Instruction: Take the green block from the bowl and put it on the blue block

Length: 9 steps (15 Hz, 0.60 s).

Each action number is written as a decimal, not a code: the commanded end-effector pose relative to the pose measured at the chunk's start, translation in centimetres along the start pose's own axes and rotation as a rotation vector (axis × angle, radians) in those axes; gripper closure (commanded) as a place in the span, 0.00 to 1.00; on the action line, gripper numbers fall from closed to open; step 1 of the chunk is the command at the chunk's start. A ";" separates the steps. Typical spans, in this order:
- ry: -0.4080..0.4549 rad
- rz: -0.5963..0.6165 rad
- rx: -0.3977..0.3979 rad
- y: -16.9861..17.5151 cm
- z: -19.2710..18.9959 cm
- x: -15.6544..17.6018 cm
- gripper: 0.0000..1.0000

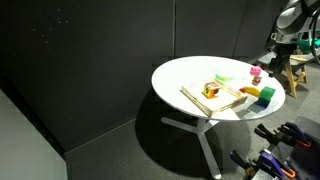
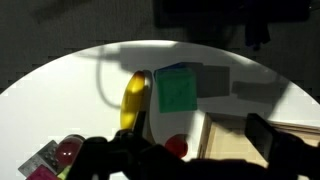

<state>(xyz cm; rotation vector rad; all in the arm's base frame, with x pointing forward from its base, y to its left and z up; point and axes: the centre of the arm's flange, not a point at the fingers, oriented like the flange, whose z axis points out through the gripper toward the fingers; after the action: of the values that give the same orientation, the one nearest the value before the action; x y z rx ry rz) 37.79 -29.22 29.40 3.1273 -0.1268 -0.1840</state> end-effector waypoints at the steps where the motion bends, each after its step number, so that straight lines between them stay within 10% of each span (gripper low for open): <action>1: -0.004 0.036 -0.028 -1.6 -1.5 -1.7 0.00; 9: -0.047 -0.014 -0.009 -5.5 -2.1 -2.6 0.00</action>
<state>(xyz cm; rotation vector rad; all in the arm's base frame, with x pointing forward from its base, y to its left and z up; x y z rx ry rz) 36.77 -25.55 30.63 3.1213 -0.1263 -0.2487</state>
